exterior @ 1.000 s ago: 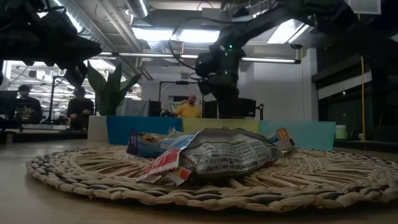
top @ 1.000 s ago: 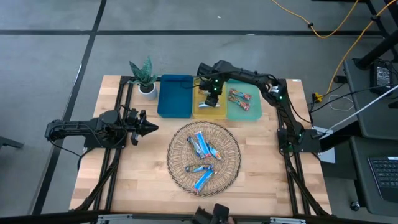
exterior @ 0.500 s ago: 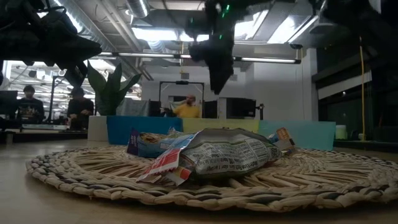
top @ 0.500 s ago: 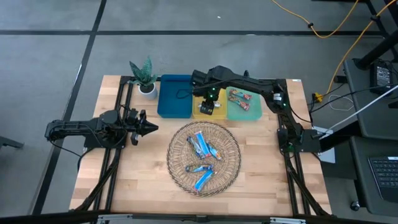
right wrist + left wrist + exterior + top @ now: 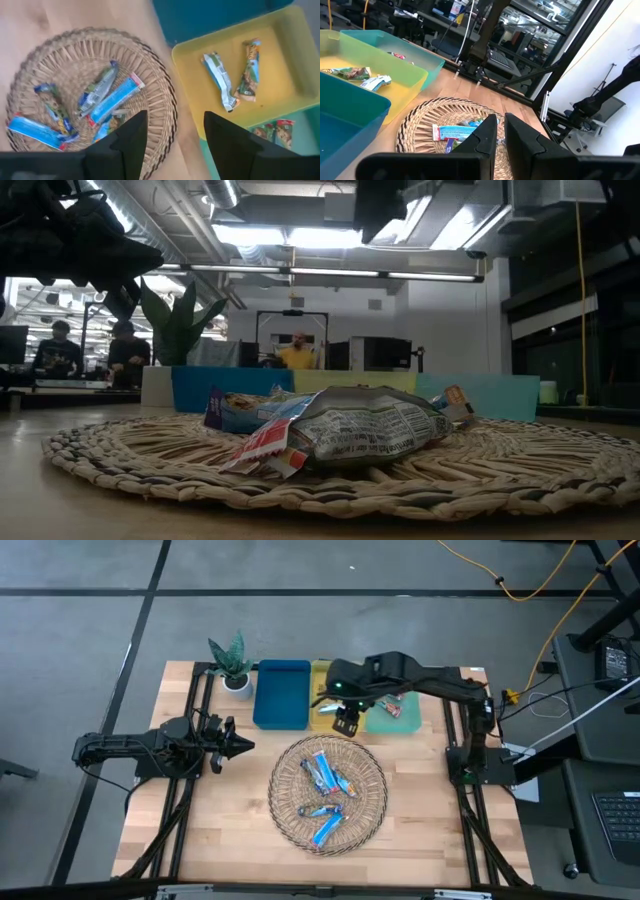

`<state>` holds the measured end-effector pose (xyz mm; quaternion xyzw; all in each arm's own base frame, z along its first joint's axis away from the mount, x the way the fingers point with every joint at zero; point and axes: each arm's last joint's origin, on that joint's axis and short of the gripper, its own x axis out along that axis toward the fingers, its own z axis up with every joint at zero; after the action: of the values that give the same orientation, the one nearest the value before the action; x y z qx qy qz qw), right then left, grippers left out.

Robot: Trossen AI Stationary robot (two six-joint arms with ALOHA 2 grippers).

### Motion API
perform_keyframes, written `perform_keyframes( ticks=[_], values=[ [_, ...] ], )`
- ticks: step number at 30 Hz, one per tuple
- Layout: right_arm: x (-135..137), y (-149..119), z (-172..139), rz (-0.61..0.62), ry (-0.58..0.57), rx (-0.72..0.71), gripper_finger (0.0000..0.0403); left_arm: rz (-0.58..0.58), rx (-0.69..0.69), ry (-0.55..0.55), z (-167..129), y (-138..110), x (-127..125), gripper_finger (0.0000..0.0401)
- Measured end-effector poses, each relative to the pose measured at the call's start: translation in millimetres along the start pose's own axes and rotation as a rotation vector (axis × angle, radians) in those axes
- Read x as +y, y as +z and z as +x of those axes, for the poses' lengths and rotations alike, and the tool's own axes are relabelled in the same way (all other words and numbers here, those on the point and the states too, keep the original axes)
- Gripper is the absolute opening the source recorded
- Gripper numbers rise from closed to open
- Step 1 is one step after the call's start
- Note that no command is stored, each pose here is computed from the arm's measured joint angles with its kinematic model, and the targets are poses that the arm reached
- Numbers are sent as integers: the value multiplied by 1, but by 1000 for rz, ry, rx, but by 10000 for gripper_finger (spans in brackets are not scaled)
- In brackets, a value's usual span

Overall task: Pick and place Granola Bars by type
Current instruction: Put the granola bar into the green bin

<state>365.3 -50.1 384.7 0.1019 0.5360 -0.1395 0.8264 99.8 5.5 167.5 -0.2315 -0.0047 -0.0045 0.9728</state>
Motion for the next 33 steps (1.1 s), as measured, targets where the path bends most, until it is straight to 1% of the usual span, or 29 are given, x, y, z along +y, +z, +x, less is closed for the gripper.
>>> perform_keyframes(
  ticks=[3, 7, 12, 20, 23, 26, 30, 33],
  values=[
    [7, -5, -13, 27, 9, -29, 196, 0, 0, 0, 0, 0, 0, 31],
    [19, -12, -25, 27, 32, -53, 196, 0, 0, 0, 0, 0, 0, 31],
    [39, -16, -26, -22, 61, -56, 196, 0, 0, 0, 0, 0, 0, 31],
    [69, -17, -25, -8, 132, -135, 196, 0, 0, 0, 0, 0, 0, 31],
    [78, -15, -15, -11, 152, -167, 196, 0, 0, 0, 0, 0, 0, 31],
    [83, -16, 3, 23, 159, -164, 196, 0, 0, 0, 0, 0, 0, 31],
    [84, -27, 39, 54, 124, -81, 196, 0, 0, 0, 0, 0, 0, 31],
    [83, -36, 66, 83, 108, -46, 196, 0, 0, 0, 0, 0, 0, 31]
  ],
)
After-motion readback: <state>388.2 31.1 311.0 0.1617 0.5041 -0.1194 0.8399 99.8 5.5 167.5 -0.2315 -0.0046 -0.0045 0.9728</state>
